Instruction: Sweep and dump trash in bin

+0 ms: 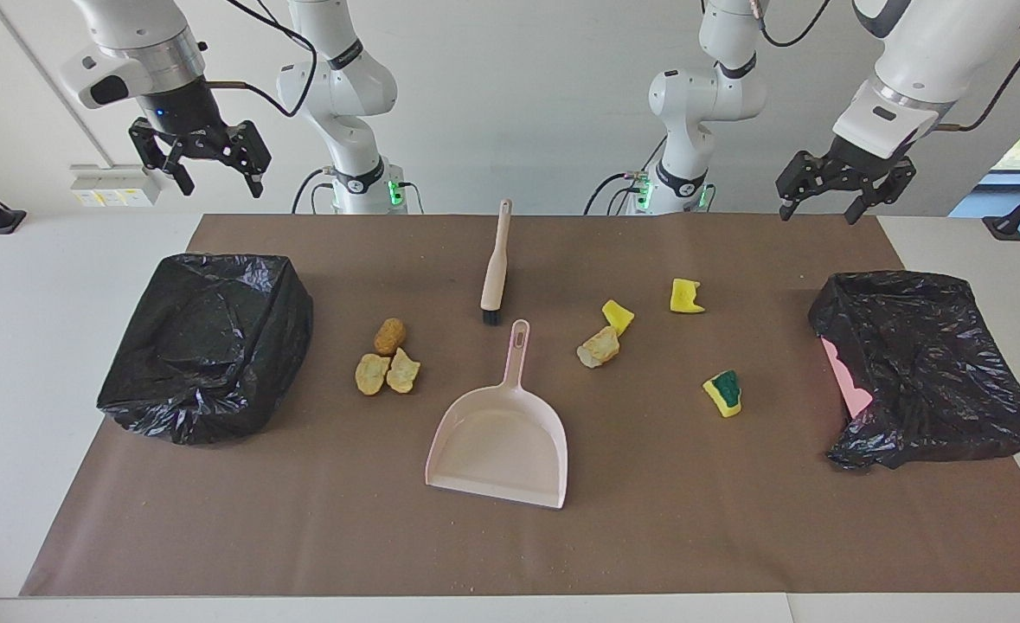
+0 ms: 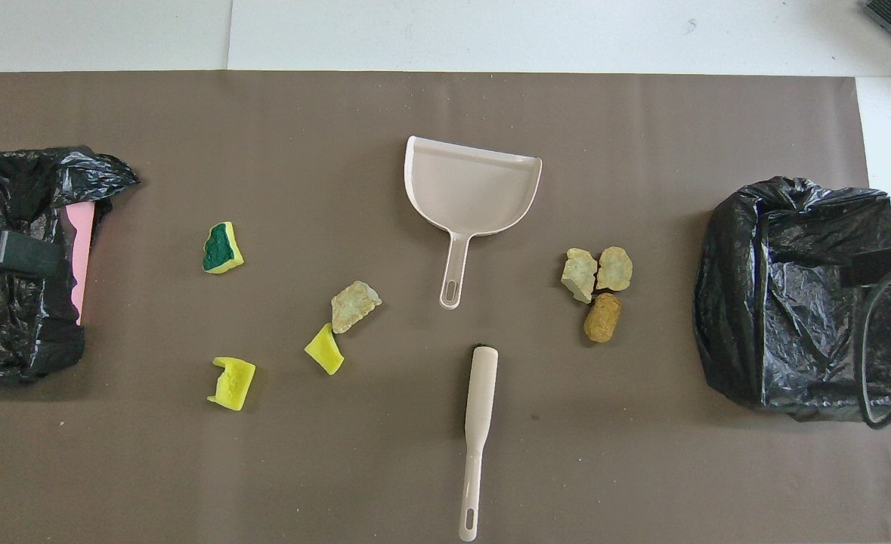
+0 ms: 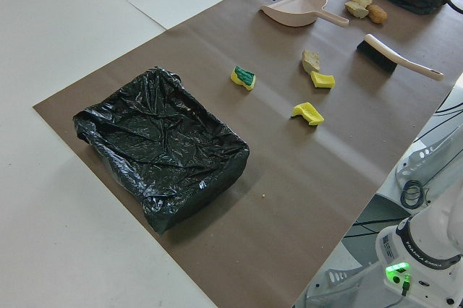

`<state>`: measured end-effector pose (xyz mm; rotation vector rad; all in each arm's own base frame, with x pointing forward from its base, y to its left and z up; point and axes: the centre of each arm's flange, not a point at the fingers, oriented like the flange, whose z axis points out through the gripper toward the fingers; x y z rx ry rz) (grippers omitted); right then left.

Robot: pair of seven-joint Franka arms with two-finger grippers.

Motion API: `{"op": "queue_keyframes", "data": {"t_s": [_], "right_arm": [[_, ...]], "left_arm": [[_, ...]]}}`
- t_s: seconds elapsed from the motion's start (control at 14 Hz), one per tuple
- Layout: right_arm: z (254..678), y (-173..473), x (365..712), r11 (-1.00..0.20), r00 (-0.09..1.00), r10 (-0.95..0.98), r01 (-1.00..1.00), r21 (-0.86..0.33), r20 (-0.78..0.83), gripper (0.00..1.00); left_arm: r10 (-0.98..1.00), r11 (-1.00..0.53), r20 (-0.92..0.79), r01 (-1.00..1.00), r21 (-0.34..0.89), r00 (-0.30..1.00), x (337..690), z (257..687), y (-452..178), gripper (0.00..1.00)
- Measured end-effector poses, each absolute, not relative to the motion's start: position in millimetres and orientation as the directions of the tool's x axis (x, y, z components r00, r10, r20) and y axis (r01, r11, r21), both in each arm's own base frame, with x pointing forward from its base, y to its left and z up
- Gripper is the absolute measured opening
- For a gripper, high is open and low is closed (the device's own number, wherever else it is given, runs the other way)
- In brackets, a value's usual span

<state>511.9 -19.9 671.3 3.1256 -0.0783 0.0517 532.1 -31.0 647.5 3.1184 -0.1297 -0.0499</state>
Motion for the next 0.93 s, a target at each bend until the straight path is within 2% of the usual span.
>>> {"op": "queue_keyframes", "data": {"t_s": [0.64,0.93], "right_arm": [[671.3,-19.9,511.9,-0.999,0.998,-0.050,-0.050,0.014,0.033,1.00],[671.3,-19.9,511.9,-0.999,0.998,-0.050,-0.050,0.014,0.033,1.00]], "left_arm": [[-0.068,-0.998,-0.048,-0.067,0.021,0.997,530.0,643.5,-39.8,1.00],[-0.051,-0.999,-0.106,-0.049,0.021,0.993,516.5,618.1,-74.0,1.00]]}}
